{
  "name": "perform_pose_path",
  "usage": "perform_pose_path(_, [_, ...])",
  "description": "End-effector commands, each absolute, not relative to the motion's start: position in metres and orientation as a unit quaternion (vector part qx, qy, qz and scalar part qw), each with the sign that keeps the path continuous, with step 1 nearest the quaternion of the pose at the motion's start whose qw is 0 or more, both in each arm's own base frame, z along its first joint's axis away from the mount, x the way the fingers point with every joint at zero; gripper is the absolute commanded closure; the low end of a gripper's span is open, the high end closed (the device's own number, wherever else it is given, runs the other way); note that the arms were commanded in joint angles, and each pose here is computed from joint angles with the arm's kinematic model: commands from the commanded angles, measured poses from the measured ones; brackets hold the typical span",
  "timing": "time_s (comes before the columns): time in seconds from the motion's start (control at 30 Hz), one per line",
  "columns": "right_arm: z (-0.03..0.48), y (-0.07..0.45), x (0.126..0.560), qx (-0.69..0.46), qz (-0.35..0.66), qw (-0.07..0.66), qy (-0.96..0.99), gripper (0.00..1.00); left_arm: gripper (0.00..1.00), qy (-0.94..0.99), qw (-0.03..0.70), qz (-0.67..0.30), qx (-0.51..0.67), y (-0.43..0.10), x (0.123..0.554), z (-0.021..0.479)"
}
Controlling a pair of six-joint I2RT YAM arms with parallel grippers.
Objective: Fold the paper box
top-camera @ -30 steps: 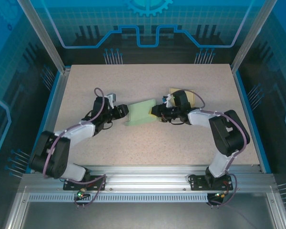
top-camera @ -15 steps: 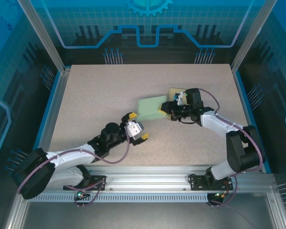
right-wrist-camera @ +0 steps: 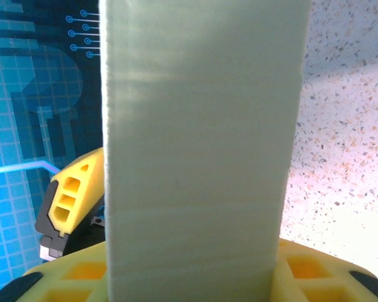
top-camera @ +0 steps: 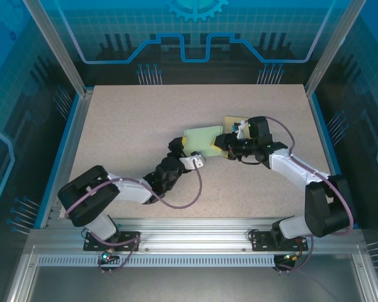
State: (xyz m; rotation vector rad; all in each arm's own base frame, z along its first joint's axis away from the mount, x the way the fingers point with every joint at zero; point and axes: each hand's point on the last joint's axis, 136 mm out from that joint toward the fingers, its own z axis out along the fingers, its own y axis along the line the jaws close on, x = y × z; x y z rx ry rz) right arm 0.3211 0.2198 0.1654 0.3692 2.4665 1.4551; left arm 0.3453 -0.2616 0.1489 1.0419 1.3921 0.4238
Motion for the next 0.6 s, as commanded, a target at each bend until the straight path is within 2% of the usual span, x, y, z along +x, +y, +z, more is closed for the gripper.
perform_pose_path(0.0, [0.166, 0.217, 0.313, 0.130, 0.497, 0.119, 0.850, 0.56, 0.28, 0.569, 0.687, 0.237, 0.385, -0.258, 0.357, 0.197])
perform_pose_path(0.2, [0.165, 0.214, 0.313, 0.127, 0.485, 0.123, 0.857, 0.54, 0.40, 0.555, 0.693, 0.239, 0.392, -0.264, 0.353, 0.199])
perform_pose_path(0.33, [0.166, 0.212, 0.314, 0.126, 0.480, 0.127, 0.859, 0.45, 0.54, 0.560, 0.687, 0.227, 0.404, -0.264, 0.349, 0.196])
perform_pose_path(0.43, [0.167, 0.210, 0.315, 0.125, 0.475, 0.130, 0.861, 0.39, 0.60, 0.563, 0.678, 0.220, 0.418, -0.262, 0.344, 0.192])
perform_pose_path(0.57, [0.165, 0.205, 0.316, 0.128, 0.468, 0.134, 0.864, 0.33, 0.62, 0.572, 0.662, 0.210, 0.436, -0.259, 0.337, 0.185])
